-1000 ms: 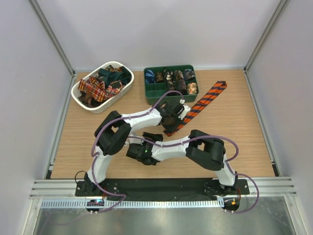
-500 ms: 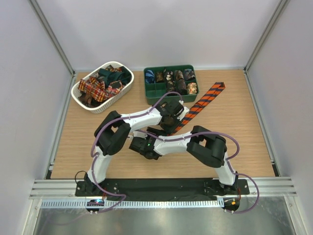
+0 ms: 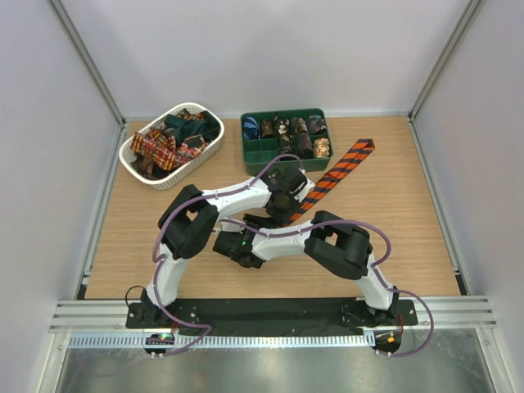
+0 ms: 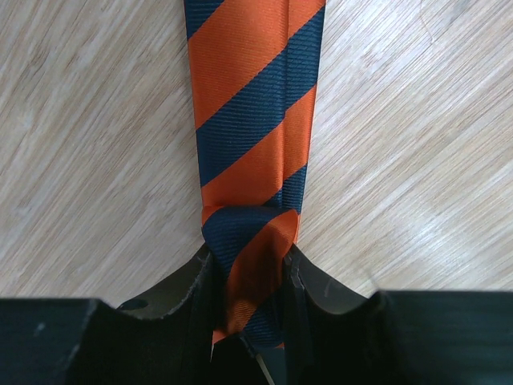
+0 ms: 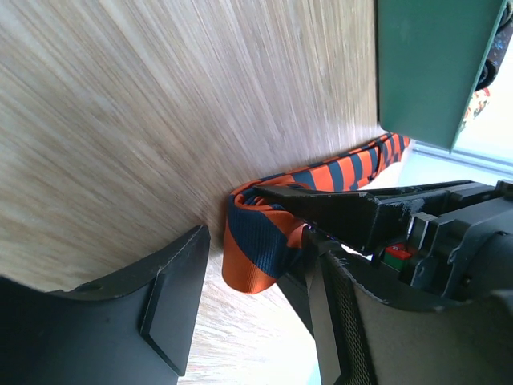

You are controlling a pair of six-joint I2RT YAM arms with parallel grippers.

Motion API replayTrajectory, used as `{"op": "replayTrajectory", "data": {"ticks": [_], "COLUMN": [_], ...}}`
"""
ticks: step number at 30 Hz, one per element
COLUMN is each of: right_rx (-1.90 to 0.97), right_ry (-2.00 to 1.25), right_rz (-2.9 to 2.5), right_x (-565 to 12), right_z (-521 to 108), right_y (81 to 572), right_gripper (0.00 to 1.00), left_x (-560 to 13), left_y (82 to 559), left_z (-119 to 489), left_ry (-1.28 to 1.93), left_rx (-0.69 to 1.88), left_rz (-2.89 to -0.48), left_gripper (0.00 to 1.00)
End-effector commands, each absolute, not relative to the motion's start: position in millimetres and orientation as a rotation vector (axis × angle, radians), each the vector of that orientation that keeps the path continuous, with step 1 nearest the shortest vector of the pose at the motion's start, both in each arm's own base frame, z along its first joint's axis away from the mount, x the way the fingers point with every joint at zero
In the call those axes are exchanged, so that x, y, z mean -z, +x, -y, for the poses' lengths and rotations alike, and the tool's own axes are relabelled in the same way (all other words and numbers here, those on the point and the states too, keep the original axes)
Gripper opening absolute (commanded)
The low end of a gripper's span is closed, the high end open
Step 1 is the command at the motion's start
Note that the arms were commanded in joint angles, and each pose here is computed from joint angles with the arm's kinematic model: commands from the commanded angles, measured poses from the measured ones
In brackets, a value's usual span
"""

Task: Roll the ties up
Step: Roll the tie

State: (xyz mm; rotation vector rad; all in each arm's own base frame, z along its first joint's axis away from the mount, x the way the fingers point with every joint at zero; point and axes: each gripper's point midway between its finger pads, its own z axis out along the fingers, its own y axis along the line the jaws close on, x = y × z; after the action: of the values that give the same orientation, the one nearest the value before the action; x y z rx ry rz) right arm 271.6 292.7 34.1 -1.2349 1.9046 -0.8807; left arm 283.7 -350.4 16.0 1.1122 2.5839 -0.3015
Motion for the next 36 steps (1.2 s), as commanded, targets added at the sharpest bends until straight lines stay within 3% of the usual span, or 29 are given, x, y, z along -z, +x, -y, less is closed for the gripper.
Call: {"op": "replayTrajectory", "data": {"ticks": [1, 9, 15, 19, 23, 26, 36], "right_rx": [0.951, 1.033, 1.07, 1.094, 1.089, 1.062, 0.886], "right_ry": [-1.275, -1.249, -1.221, -1.182, -1.157, -1.16, -1.21], "right_rz": [-1.999, -2.027, -2.021, -2.007, -2.018, -2.032, -2.081], "right_x": [-5, 2, 1, -5, -8, -8, -15], "right_z": [-270, -260, -256, -258, -260, -264, -283], "right_y": [268, 271, 273, 276, 276, 272, 254], "right_gripper": [0.59, 0.57, 0.4, 0.21, 0.11, 0.08, 0.07], "left_x": [36, 34, 36, 37, 36, 33, 5], "left_y": [199, 195, 192, 192, 197, 208, 247], "left_z": [264, 261, 254, 254, 258, 264, 287], "left_ry": [1.248, 1.269, 1.274, 1.276, 1.269, 1.247, 1.191], "left_rx": [0.032, 0.02, -0.011, -0.014, -0.003, 0.005, 0.018], "left_rz": [-3.056, -3.086, -3.106, -3.102, -3.08, -3.024, -2.826], "left_gripper": [0.04, 0.02, 0.02, 0.02, 0.06, 0.23, 0.48]}}
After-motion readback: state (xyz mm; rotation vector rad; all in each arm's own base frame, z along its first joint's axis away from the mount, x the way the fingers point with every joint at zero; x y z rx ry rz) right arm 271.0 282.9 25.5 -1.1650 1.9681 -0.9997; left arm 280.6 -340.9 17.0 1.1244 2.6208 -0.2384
